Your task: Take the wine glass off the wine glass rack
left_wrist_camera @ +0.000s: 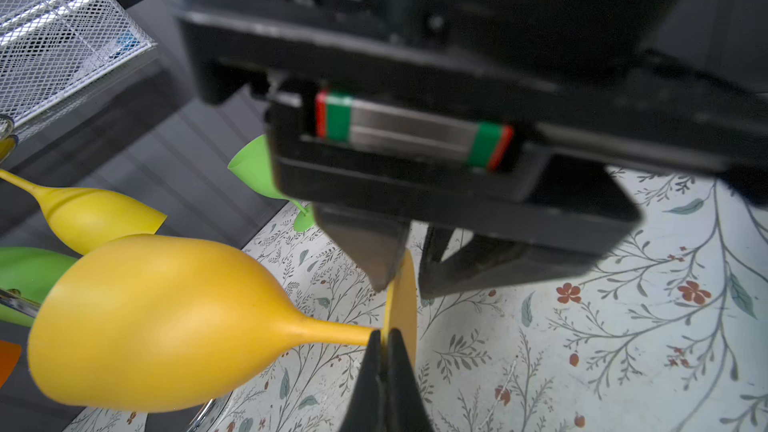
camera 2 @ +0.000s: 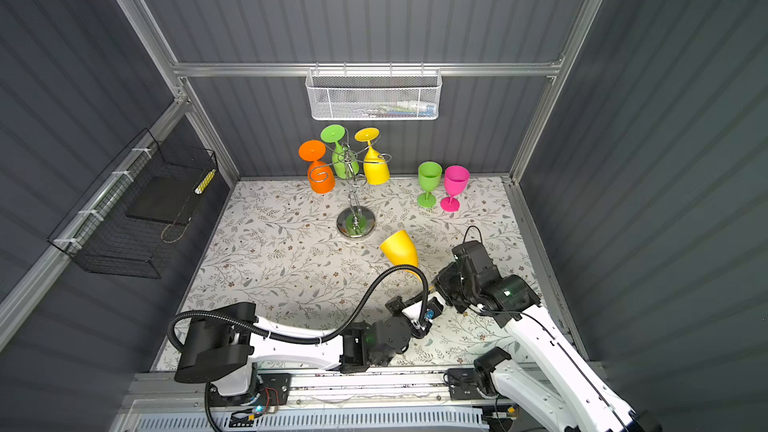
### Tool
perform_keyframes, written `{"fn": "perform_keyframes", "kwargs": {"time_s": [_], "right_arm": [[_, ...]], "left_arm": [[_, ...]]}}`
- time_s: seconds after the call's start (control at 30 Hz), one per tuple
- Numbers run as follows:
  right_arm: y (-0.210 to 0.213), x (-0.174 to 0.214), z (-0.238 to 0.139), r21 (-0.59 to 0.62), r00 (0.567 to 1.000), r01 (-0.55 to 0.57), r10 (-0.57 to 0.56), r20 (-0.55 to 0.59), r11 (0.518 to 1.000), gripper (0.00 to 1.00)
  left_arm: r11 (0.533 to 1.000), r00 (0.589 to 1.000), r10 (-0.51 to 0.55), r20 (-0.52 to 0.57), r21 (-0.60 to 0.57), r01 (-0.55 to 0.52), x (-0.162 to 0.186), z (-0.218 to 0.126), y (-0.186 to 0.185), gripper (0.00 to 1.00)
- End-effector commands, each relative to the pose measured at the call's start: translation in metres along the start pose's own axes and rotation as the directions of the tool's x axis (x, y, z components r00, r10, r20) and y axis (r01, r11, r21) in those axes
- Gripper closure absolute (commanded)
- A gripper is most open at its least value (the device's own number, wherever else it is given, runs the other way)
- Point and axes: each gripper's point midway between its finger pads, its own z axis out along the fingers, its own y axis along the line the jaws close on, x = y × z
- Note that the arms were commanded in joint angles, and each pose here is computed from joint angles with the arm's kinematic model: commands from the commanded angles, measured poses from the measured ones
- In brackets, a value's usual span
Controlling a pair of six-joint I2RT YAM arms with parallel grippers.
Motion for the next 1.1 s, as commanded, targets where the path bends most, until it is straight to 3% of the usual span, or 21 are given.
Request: {"fn": "perform_keyframes", "kwargs": {"time_s": [0.0, 0.2, 0.33, 0.43, 0.57, 0.67, 0.83, 0.97, 1.07], "right_arm": [[-0.013, -0.003, 0.003, 0.042, 1.0, -0.017, 0.016, 0.023, 0.999, 0.84], [-0.013, -0.007, 0.005, 0.037, 0.999, -0.015, 0.014, 0.041, 0.999, 0.99], [-0.008, -0.011, 0.004, 0.015, 0.998, -0.001, 0.0, 0.066, 1.0, 1.0], [-0.005, -0.016, 0.005, 0.001, 0.996, 0.025, -0.025, 0.09, 1.0, 1.0], [0.002, -0.026, 0.006, -0.015, 0.984, 0.096, -0.093, 0.15, 0.995, 1.0], [0.011, -0.031, 0.011, -0.058, 0.972, 0.164, -0.151, 0.18, 0.985, 1.0], [0.021, -0.04, 0.023, -0.09, 0.944, 0.267, -0.241, 0.227, 0.96, 1.0], [0.025, -0.049, 0.03, -0.1, 0.921, 0.327, -0.293, 0.258, 0.94, 1.0], [0.04, -0.049, 0.035, -0.207, 0.902, 0.398, -0.339, 0.268, 0.894, 1.0]], "left_arm": [[0.998, 0.997, -0.049, 0.066, -0.047, 0.052, -0.028, 0.0, 0.01, 1.0], [0.995, 0.995, -0.074, 0.072, -0.063, 0.078, -0.032, -0.005, 0.018, 1.0], [0.984, 0.99, -0.128, 0.054, -0.114, 0.134, -0.031, -0.013, 0.035, 1.0], [0.976, 0.986, -0.168, 0.021, -0.136, 0.17, -0.027, -0.02, 0.047, 0.83], [0.968, 0.976, -0.213, -0.049, -0.147, 0.204, -0.016, -0.031, 0.058, 0.44], [0.955, 0.96, -0.263, -0.093, -0.163, 0.246, -0.007, -0.042, 0.07, 0.32], [0.914, 0.912, -0.388, -0.136, -0.184, 0.361, -0.004, -0.06, 0.095, 0.26], [0.854, 0.843, -0.515, -0.154, -0.172, 0.49, -0.001, -0.066, 0.118, 0.25], [0.81, 0.79, -0.586, -0.18, -0.158, 0.565, -0.001, -0.067, 0.13, 0.25]]}}
